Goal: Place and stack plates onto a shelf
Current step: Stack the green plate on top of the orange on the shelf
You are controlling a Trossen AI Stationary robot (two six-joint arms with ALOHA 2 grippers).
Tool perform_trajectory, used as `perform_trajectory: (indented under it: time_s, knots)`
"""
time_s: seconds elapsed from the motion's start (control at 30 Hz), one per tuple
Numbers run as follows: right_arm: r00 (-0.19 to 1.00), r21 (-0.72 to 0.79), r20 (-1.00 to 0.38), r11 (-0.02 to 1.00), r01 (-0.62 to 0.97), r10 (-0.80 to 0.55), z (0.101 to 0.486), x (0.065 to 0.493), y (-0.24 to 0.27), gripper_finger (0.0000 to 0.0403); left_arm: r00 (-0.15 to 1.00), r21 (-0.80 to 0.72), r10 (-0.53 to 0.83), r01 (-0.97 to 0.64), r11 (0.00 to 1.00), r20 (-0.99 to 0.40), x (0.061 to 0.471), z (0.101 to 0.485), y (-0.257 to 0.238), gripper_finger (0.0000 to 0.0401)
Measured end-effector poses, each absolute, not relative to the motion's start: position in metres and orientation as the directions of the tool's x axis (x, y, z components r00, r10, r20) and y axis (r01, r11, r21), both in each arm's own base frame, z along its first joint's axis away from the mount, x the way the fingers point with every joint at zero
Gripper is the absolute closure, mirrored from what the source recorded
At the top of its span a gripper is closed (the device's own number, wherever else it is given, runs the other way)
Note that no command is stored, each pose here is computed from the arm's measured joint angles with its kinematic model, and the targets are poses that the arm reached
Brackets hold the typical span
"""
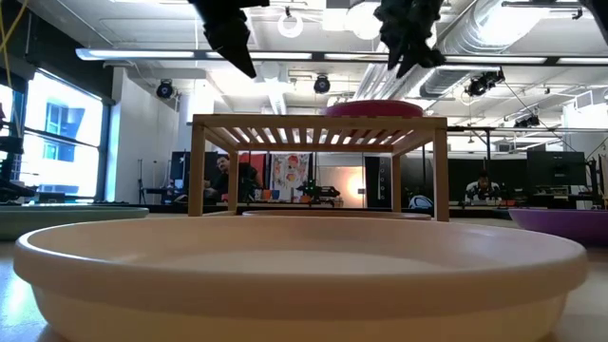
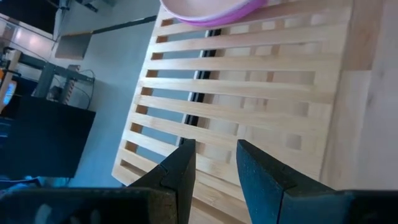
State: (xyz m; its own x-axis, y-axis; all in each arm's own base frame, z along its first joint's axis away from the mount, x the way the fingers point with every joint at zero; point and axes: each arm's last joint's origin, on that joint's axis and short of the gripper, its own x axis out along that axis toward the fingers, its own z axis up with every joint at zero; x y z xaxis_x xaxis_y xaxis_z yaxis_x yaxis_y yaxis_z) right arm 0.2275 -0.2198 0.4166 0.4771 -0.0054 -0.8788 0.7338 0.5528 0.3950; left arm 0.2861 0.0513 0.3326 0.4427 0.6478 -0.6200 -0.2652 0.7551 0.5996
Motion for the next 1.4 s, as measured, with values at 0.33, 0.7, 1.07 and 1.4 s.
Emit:
perform_trajectory:
  time_s: [0.33, 0.7, 1.07, 1.4]
  knots:
    - [0.463, 0.294, -0.875, 0.608, 0.738, -0.139, 0.451, 0.244, -0.123, 0.03, 0.38, 0.554, 0.619, -0.277, 0.785, -0.687, 0.278, 0.325, 0.038, 0.0295]
    - [0.446, 0.253, -0.881, 0.637, 0.728, -0.159, 0.445, 0.282, -0.009, 0.03, 0.3, 0.462, 0.545, -0.307, 0.832, -0.783, 0.266, 0.317, 0.029, 0.0295]
    - [0.386, 0.247, -0.919, 0.644, 0.724, -0.081, 0.415, 0.306, 0.081, 0.03, 0.318, 0.359, 0.457, -0.32, 0.877, -0.831, 0.267, 0.316, 0.033, 0.0295]
    - [0.341, 0.221, -0.939, 0.672, 0.707, -0.05, 0.396, 0.31, 0.129, 0.03, 0.318, 0.301, 0.441, -0.404, 0.864, -0.839, 0.266, 0.316, 0.036, 0.0295]
